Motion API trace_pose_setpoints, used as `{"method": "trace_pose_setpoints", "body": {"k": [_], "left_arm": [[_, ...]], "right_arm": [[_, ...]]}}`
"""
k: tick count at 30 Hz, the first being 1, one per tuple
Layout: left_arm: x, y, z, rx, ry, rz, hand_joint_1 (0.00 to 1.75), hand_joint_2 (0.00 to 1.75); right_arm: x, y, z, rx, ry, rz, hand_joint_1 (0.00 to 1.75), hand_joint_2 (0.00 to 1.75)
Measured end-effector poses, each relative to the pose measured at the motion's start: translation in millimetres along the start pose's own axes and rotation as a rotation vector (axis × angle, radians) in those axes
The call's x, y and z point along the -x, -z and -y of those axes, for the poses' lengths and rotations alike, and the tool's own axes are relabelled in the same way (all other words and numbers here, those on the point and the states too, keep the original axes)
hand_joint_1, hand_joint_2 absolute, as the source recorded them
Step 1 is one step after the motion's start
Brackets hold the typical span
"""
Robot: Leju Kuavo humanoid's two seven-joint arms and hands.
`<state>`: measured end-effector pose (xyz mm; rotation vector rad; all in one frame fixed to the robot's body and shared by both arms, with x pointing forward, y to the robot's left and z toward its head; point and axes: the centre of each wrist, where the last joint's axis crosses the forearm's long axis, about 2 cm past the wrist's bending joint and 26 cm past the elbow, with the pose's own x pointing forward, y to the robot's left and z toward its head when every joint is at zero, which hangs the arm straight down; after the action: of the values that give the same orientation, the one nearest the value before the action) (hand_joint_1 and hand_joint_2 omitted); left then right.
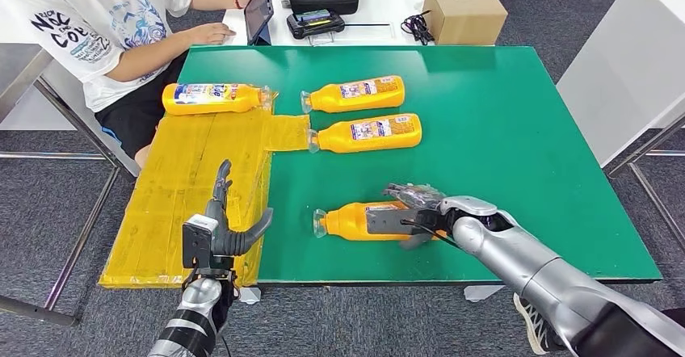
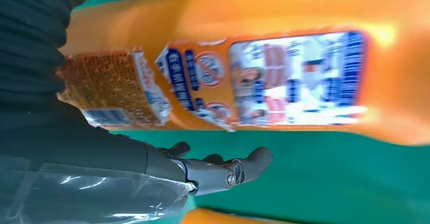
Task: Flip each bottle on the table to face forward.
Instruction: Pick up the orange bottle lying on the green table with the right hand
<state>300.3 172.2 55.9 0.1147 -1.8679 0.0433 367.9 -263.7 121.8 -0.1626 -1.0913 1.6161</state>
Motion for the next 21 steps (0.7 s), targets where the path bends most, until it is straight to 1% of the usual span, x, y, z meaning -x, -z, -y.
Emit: {"method": "trace_pose_setpoints", "body": {"k": [5, 14, 15, 16, 18, 19, 20, 21], "left_arm": [[0, 0, 0, 0.004, -0.001, 0.000, 0.00, 1.75], [1, 0, 3, 0.013, -0.006, -0.008, 0.00, 1.75], [1, 0, 3, 0.015, -0.007, -0.009, 0.00, 1.75], [1, 0, 3, 0.016, -0.008, -0.010, 0.00, 1.75], [1, 0, 4, 0.017, -0.009, -0.012, 0.00, 1.75], [1, 0, 4, 0.017, -0.010, -0.013, 0.00, 1.75], [1, 0, 4, 0.017, -0.010, -0.014, 0.00, 1.75], [1, 0, 4, 0.017, -0.010, -0.015, 0.00, 1.75]], "right_arm": [[6, 2, -12, 0.003, -0.044, -0.051, 0.00, 1.75], [9, 9, -17, -0.014, -0.075, -0.081, 0.02, 1.75], [9, 10, -17, -0.017, -0.076, -0.082, 0.17, 1.75], [9, 11, -17, -0.020, -0.077, -0.083, 0.53, 1.75], [9, 12, -16, -0.025, -0.078, -0.085, 1.35, 1.75], [9, 13, -16, -0.028, -0.079, -0.085, 1.63, 1.75], [8, 14, -16, -0.029, -0.079, -0.085, 1.71, 1.75], [7, 15, -17, -0.029, -0.079, -0.084, 1.74, 1.75]]}}
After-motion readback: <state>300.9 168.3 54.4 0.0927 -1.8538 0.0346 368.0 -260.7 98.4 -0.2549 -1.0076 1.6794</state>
